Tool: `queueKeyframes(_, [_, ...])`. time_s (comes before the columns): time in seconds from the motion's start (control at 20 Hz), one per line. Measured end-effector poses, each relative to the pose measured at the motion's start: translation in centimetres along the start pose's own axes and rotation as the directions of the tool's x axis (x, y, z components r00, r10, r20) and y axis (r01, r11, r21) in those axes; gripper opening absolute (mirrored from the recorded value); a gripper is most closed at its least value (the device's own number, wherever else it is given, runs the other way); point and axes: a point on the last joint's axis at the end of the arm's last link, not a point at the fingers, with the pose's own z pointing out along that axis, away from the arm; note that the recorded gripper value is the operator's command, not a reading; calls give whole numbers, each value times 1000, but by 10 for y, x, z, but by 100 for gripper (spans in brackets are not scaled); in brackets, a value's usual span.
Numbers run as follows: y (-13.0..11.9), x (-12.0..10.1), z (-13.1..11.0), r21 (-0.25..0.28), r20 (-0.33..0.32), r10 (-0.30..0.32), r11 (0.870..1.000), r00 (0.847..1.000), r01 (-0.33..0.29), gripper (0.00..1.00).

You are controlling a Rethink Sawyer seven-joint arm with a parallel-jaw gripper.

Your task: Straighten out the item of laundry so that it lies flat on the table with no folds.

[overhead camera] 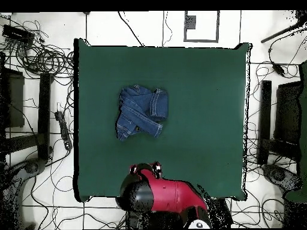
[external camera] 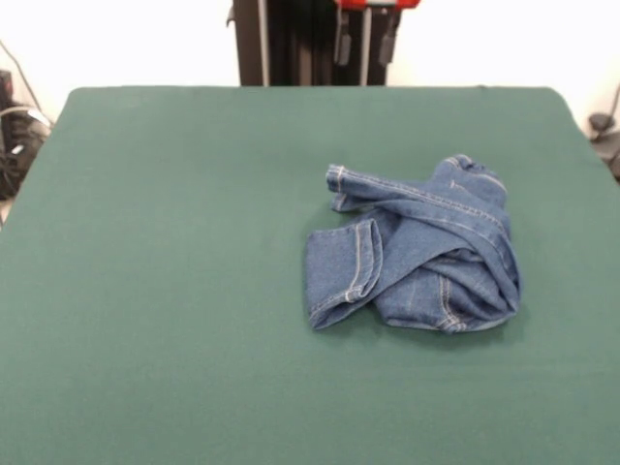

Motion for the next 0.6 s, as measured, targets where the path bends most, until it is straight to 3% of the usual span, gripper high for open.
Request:
queueKeyframes(0.1, [-2,-16,6,6,16,-7,1000,1000,7,100])
queueKeyframes(0.6, [-6,-56,22,15,24,-25,1000,999,25,100])
